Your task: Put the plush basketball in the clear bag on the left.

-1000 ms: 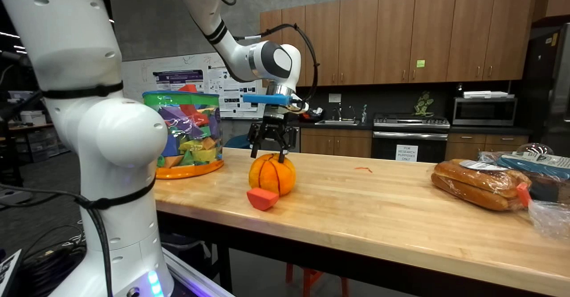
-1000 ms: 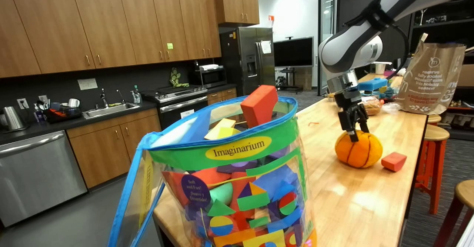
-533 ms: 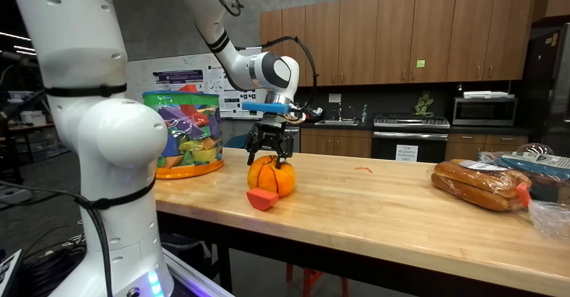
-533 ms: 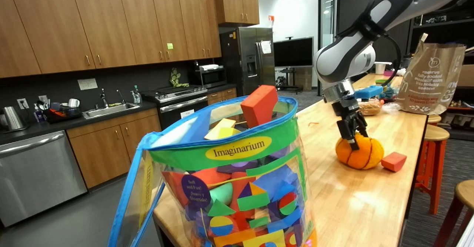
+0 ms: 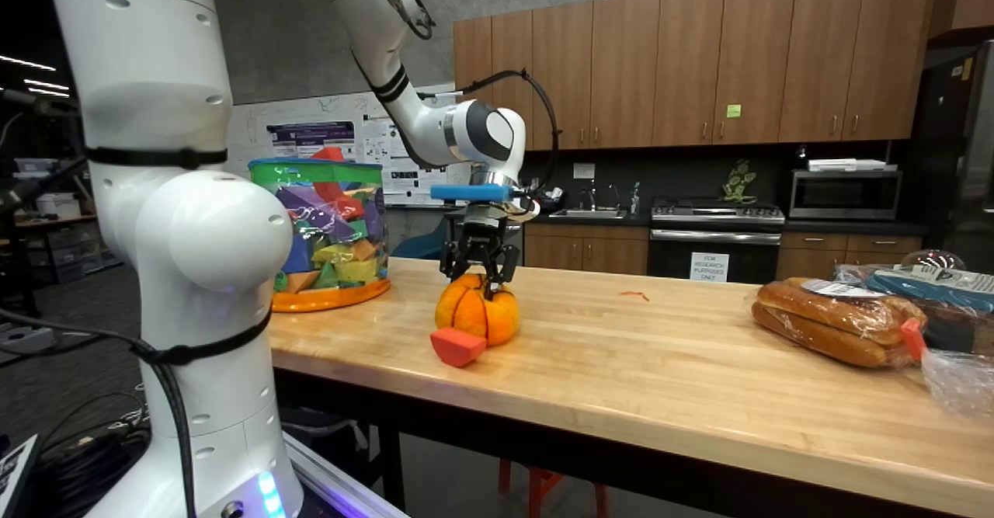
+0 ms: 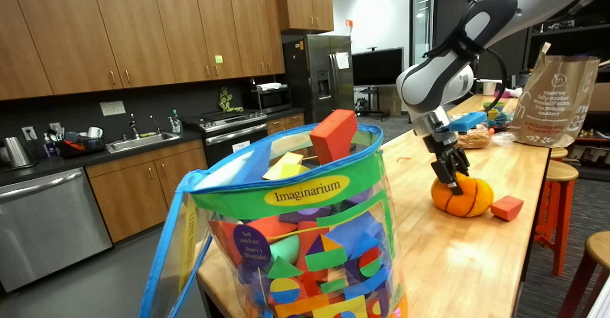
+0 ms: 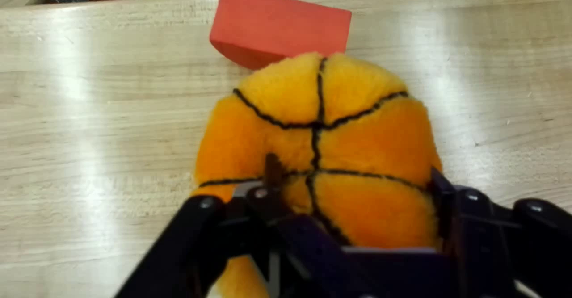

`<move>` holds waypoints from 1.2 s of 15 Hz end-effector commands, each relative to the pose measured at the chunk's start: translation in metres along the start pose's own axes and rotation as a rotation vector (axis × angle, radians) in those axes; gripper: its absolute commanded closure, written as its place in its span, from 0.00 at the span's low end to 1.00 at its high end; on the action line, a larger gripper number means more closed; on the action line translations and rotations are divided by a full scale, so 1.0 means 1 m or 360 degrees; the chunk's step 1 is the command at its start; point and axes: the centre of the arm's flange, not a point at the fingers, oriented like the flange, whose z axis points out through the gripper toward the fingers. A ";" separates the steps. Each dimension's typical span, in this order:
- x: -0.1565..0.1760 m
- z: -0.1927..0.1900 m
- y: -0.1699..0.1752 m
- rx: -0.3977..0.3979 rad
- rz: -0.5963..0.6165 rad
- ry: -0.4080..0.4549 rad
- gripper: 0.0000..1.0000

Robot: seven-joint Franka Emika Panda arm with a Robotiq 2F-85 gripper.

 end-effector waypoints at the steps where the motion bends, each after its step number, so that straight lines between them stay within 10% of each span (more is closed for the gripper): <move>1: 0.017 -0.002 0.007 -0.0049 0.0065 -0.0022 0.62; 7: -0.003 -0.046 0.031 -0.0052 0.0150 0.0155 0.94; 18: -0.156 -0.231 0.077 -0.0244 0.0120 0.0829 0.95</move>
